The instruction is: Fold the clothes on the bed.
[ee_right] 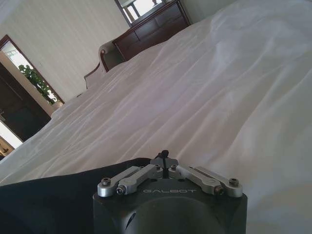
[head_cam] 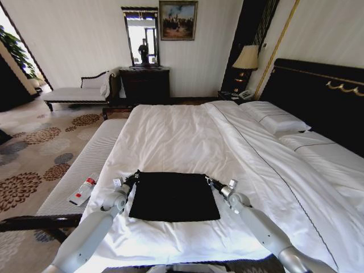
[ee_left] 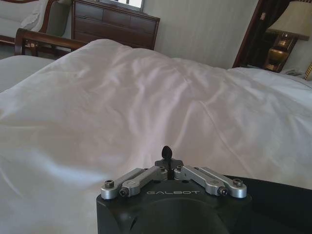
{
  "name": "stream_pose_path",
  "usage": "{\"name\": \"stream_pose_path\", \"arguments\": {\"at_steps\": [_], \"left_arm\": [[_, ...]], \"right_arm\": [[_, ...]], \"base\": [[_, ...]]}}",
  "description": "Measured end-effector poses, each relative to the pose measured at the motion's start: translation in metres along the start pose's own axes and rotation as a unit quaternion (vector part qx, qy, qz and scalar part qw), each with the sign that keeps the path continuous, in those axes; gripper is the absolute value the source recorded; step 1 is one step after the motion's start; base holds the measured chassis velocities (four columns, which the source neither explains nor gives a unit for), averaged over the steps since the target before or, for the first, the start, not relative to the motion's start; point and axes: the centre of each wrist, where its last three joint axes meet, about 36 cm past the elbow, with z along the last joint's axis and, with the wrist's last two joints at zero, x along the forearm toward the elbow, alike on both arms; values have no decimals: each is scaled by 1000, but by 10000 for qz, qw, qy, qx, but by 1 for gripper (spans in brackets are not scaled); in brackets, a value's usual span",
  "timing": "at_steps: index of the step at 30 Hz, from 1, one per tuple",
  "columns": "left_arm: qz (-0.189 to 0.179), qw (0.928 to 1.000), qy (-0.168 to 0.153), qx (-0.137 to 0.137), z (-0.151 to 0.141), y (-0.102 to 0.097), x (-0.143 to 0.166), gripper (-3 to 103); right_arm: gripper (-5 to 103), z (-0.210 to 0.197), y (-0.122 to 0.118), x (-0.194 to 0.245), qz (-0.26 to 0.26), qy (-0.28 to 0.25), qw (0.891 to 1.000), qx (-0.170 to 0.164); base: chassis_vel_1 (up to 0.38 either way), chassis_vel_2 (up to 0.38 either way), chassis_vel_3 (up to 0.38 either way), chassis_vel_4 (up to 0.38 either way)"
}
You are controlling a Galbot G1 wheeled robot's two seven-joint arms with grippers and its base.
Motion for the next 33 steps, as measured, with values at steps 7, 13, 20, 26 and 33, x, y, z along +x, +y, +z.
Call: {"name": "stream_pose_path", "arguments": {"at_steps": [7,13,20,26,33], "left_arm": [[-67,9993,-355,66,-23,-2,17,1],[110,9968,-783,111,-58,-16,44,1],[387,9886,-1453,-66,-115,-38,94,1],[608,9802,-1820,-477,-149,-47,126,1],[710,9765,-1960,-546,-165,-51,144,1]], "right_arm": [[0,-33,17,22,-265,-749,9928,894],[0,-65,42,37,-298,-1255,9853,1123],[0,-117,108,67,-507,-2115,9678,1270],[0,-143,148,99,-543,-2528,9584,1211],[0,-150,163,126,-580,-2663,9542,1232]], "base": [[0,0,0,0],[0,0,0,0],[0,0,0,0],[0,0,0,0],[0,0,0,0]]}}
